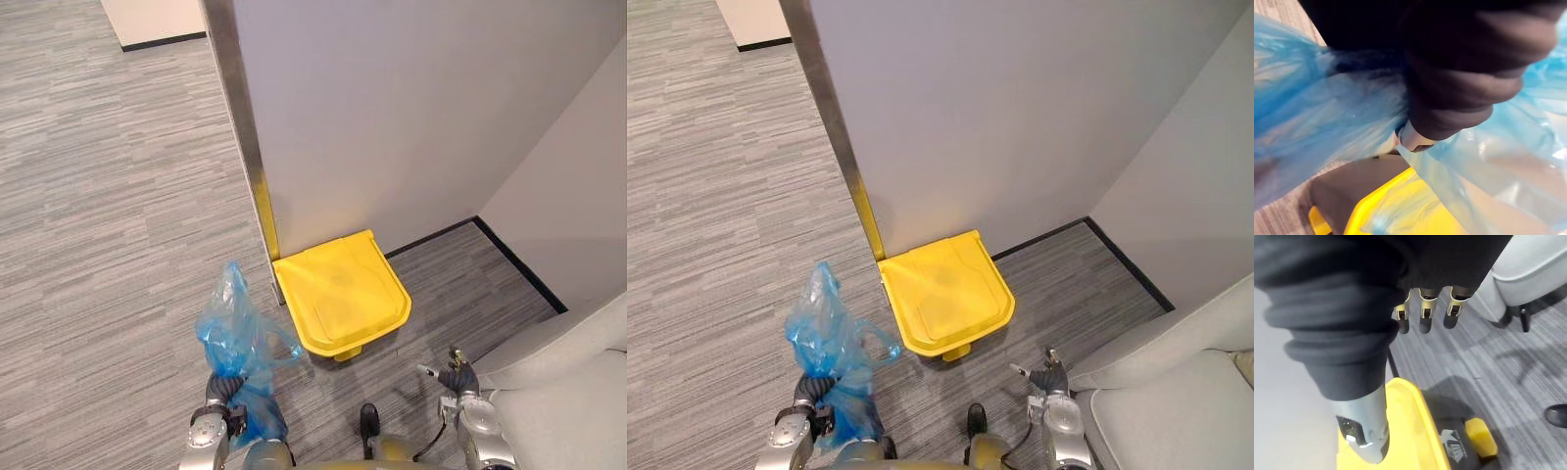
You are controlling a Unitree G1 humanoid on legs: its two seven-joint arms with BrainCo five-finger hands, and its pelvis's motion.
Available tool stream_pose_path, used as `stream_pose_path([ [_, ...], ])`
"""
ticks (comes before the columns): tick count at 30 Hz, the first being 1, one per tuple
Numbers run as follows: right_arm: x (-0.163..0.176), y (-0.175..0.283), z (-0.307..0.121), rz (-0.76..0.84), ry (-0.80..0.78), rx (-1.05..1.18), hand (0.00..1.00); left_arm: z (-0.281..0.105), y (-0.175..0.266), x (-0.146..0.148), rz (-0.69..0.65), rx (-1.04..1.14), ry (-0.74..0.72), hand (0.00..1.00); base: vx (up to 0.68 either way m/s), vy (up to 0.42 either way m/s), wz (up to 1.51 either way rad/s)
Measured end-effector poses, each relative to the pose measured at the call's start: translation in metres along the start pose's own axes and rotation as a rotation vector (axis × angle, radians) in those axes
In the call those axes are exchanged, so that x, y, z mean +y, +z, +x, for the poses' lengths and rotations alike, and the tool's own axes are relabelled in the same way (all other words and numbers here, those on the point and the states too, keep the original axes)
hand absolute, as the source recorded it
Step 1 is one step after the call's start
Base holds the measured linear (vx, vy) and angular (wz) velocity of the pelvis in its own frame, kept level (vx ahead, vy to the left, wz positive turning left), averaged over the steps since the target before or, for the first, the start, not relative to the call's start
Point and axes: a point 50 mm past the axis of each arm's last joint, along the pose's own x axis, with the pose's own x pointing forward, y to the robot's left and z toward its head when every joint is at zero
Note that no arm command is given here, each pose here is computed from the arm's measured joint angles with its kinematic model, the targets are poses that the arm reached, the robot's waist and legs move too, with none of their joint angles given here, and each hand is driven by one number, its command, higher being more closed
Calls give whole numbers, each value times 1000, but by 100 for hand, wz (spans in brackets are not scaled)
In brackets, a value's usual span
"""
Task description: Gather rubbish on tea table into small bin, then transfer packed bag to large trash can.
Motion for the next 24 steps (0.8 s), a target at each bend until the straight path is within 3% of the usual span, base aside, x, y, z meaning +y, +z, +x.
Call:
stream_pose_path([
  [7, 3, 6, 0, 32, -11, -28, 0, 14, 19, 6, 33, -48, 16, 100, 8, -20, 15],
  [11, -16, 20, 6, 44, -77, -67, 0, 25, 37, -15, 30, -88, -40, 100, 266, -142, 42],
  [17, -35, 2, -2, 120, -157, -14, 0, 26, 39, -21, 41, -95, -70, 100, 293, -128, 34],
  [24, -14, 1, -3, 172, -102, -3, 0, 26, 42, -34, 29, -102, -101, 100, 133, -138, 12],
])
